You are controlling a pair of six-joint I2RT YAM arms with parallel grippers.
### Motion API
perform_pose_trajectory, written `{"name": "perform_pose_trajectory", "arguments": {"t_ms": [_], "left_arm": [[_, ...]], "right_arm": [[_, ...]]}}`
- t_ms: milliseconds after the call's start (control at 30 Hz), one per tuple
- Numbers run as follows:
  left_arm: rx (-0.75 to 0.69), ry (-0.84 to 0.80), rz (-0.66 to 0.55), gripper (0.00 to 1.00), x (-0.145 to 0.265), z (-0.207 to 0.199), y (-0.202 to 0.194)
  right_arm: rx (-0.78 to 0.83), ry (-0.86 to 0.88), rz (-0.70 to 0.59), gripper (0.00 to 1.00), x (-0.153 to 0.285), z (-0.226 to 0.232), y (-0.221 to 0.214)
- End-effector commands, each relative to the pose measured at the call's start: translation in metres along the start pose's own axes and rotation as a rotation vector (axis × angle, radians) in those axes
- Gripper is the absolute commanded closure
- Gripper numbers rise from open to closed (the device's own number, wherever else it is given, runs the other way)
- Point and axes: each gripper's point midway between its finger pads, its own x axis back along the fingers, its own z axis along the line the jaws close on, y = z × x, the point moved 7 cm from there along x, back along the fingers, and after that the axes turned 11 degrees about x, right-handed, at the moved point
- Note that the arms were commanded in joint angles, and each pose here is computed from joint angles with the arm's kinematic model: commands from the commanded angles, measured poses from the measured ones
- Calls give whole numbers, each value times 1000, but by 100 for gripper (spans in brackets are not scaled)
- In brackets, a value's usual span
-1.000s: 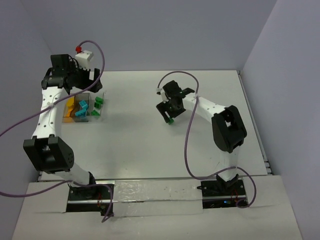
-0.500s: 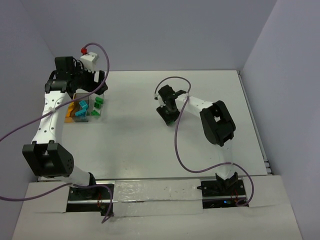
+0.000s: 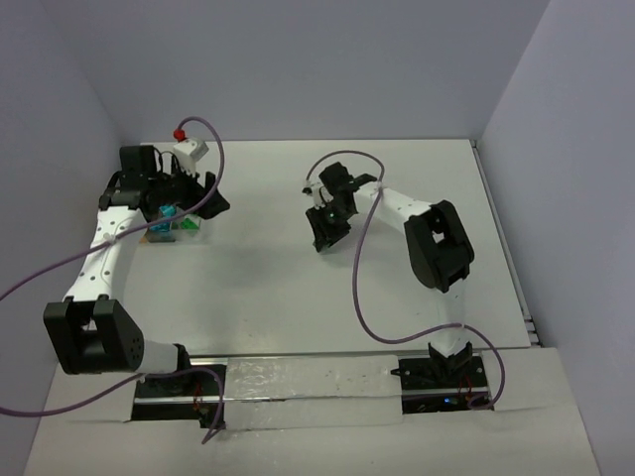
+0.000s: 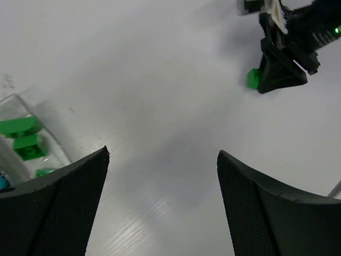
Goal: Sort the legos into containers by color
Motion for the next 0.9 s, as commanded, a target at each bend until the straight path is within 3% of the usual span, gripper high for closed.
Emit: {"name": "perform_pose_trajectory", "arguments": {"t_ms": [0,100,200,233,267,333,867], "left_arm": [[-117,-257,-123,11,4,-45,12],[-137,-340,-123,10,1,-65,9],[-161,-423,-79,8,-9,-91,4],[-162,-417,-79,8,-10,-92,5],[-172,-432,-73,8,-12,-99,5],[-198,-426,-56,8,-20,-113,5],[-261,-403,-51,13,-47,-148,22]], "right_arm": [[-60,606,-351,100,100,54,48],[-56,831,-447,100,125,66,59],[-239,1030,-412,100,149,79,66],[-238,1058,-428,100,150,80,67],[-122,1061,-515,100,148,79,68],[-255,1172,-442,100,154,82,66],[-323,1172,-397,100,140,81,65]]}}
